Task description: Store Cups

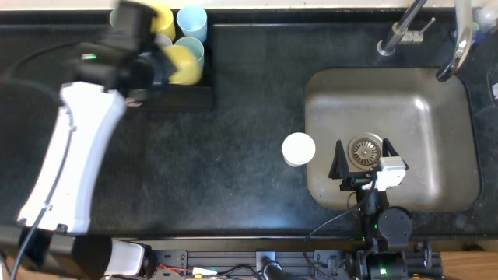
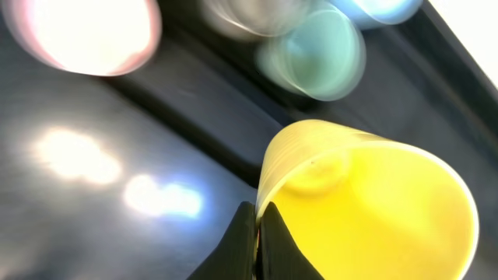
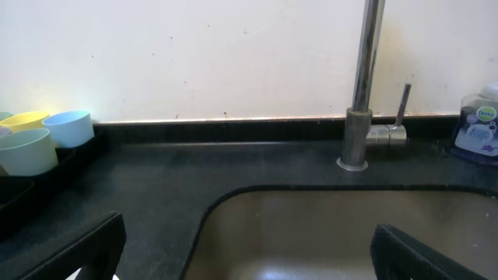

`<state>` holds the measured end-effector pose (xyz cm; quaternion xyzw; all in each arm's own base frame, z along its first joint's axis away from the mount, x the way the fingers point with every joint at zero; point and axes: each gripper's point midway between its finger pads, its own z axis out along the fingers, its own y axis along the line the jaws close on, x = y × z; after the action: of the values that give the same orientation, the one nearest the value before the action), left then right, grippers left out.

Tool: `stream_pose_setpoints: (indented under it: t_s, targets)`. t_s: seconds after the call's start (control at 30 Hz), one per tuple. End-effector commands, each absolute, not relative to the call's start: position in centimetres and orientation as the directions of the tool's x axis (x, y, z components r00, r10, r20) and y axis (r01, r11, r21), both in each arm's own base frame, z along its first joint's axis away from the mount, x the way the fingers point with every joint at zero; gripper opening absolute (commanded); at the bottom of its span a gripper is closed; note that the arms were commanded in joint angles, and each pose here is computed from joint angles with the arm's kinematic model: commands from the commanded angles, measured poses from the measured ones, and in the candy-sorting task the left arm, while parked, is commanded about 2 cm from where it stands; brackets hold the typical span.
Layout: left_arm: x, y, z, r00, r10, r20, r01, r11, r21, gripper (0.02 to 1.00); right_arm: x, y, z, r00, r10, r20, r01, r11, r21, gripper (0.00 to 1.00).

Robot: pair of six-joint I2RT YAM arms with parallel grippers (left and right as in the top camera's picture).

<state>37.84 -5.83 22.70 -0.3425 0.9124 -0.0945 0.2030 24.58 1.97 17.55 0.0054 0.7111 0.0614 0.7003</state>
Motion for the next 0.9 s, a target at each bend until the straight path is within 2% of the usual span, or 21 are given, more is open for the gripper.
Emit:
stream_pose_setpoints:
  t_s: [0.03, 0.43, 0.9]
  targets:
    - [37.0, -2.6, 20.2, -0.606, -0.763, -0.223, -0.721, 0.646, -0.25, 0.036, 24.6, 2.0, 17.1, -0.021, 0.087, -0.996, -0.083, 0.993, 0.089, 0.998]
    - [37.6, -0.5, 15.8, -0.533, -0.826, -0.184, -0.819, 0.558, -0.132, 0.036, 24.6, 2.0, 17.1, -0.021, 0.087, -0.996, -0.083, 0.993, 0.089, 0.998]
    - [38.2, 0.6, 13.8, -0.507, -0.836, -0.21, -0.846, 0.53, -0.067, 0.038, 24.6, 2.0, 17.1, -0.021, 0.087, -0.996, -0.083, 0.993, 0.089, 0.998]
